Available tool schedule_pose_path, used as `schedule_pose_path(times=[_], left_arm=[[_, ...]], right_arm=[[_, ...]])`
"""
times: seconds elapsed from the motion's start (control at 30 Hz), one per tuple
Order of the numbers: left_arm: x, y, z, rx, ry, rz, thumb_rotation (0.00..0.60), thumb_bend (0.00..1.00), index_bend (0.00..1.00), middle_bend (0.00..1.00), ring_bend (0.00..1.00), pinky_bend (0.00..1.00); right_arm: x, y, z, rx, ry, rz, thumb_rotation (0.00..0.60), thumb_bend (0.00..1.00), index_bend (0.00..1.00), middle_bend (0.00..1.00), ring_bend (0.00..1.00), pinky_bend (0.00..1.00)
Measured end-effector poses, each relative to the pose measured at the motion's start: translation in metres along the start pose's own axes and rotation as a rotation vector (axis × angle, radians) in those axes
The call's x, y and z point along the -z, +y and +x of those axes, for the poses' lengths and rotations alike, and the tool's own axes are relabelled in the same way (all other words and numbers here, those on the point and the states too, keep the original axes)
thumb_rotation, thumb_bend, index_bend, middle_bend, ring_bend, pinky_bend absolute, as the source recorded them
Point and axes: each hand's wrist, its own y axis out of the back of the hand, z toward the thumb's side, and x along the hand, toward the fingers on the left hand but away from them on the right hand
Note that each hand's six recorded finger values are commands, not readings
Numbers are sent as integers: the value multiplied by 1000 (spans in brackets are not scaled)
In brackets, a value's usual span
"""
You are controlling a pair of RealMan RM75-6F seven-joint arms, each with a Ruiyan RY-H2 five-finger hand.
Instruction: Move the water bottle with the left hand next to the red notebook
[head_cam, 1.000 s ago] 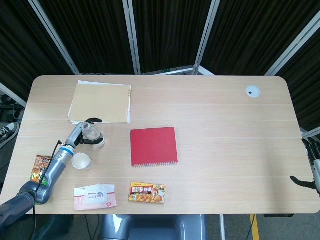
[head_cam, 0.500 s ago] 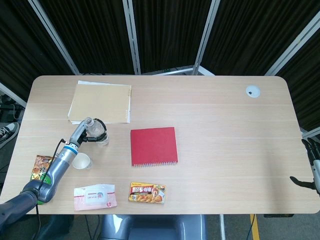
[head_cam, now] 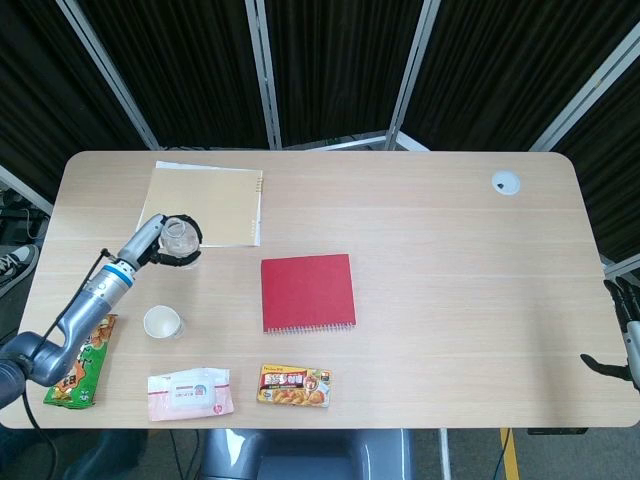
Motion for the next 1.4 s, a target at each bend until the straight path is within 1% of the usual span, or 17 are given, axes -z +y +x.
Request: schedule_pose_path(times=[0.1,0.23,0.33,0.43,0.77,1.1,1.4], left_arm=[[7,7,-7,14,33,119,600,587,553,498,306,339],[24,13,-19,38,87,289,600,586,553,498,306,340],[40,12,-31,62,125,395,600,586,554,498,306,340],[58,9,-45,83,157,472,600,587,554,499,306,339],[81,14,-61,84,173,643,600,587,559,500,307,340],[97,22,-68,85,197,728,600,589,567,501,306,340],[111,31,-76,99,213,873,600,587,572,500,306,340]], right_arm=[[-1,-1,1,-1,2,2,600,0,0,0,0,0],[-2,-1,2,0,4,7,600,0,0,0,0,0],[-2,1,3,10,3,14,600,0,0,0,0,0],[-2,3,6,21,2,15,600,0,0,0,0,0],[3,6,10,34,-6,12,600,0,0,0,0,0],[4,5,10,33,-11,22,600,0,0,0,0,0],[3,4,10,40,-12,44,600,0,0,0,0,0]])
